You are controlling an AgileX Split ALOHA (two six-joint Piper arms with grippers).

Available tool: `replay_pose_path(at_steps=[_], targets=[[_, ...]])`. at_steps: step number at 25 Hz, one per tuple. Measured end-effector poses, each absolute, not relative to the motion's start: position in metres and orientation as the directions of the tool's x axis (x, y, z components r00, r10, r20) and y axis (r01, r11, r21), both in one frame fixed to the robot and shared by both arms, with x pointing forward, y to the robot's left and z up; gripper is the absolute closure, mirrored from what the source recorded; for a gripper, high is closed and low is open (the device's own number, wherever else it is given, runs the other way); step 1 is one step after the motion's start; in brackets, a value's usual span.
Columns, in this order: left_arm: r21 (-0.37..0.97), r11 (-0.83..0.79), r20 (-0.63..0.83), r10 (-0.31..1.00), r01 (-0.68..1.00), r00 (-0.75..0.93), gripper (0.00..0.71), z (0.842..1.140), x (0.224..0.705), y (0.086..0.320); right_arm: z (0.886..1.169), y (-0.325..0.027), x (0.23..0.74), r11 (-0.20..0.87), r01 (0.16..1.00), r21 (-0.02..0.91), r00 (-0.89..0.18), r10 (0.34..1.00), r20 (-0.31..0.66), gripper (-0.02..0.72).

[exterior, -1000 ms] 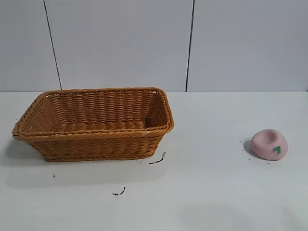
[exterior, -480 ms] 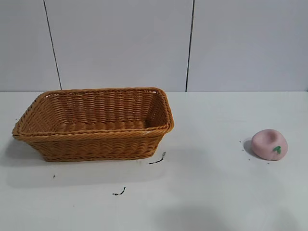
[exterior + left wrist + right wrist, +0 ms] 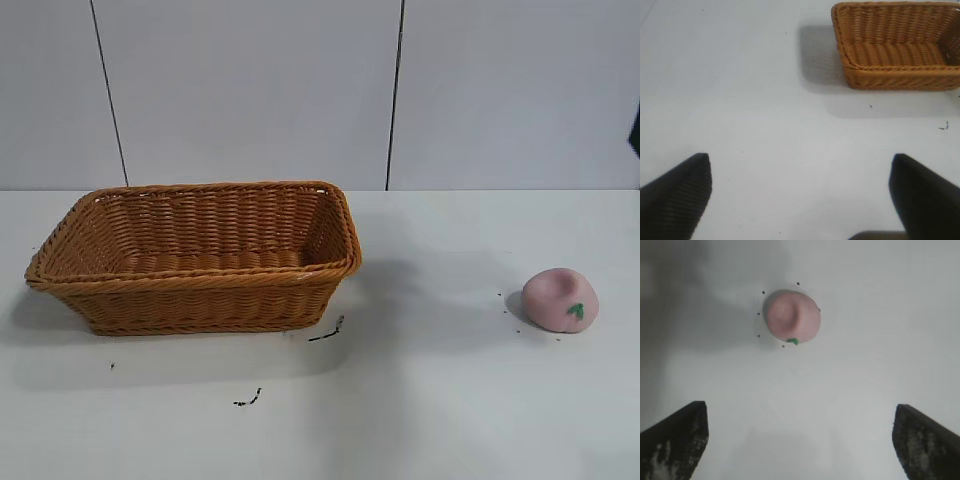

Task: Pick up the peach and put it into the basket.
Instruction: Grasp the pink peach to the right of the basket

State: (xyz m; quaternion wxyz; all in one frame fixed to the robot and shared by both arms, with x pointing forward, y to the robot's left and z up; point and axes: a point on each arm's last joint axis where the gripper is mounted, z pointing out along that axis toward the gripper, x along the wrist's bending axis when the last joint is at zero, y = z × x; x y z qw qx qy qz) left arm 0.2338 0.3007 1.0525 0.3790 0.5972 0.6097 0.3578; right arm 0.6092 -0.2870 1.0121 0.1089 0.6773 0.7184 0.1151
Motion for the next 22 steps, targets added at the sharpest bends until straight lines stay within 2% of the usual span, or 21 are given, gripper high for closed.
replay_pose_path(at_steps=[4,9,14,18,20,22], targets=[[0.889,0.031,-0.035,0.999,0.457,0.0,0.017,1.052,0.234,0.301,0.969,-0.286,0.636,0.056,0.964,0.26,-0.058,0.998,0.001,0.008],[0.889,0.031,-0.035,0.999,0.457,0.0,0.017,1.052,0.234,0.301,0.924,-0.286,0.644,0.056,0.983,0.176,-0.058,0.998,0.003,0.008],[0.889,0.031,-0.035,0.999,0.457,0.0,0.017,1.052,0.234,0.301,0.898,-0.286,0.646,0.057,0.991,0.125,-0.058,0.998,0.005,0.008],[0.889,0.031,-0.035,0.999,0.457,0.0,0.017,1.052,0.234,0.301,0.892,-0.286,0.646,0.057,0.992,0.113,-0.057,0.998,0.005,0.01],[0.889,0.031,-0.035,0.999,0.457,0.0,0.017,1.052,0.234,0.301,0.892,-0.286,0.646,0.057,0.992,0.113,-0.057,0.998,0.005,0.064],[0.889,0.031,-0.035,0.999,0.457,0.0,0.017,1.052,0.234,0.301,0.892,-0.286,0.645,0.057,0.993,0.106,-0.058,0.998,0.005,0.188]])
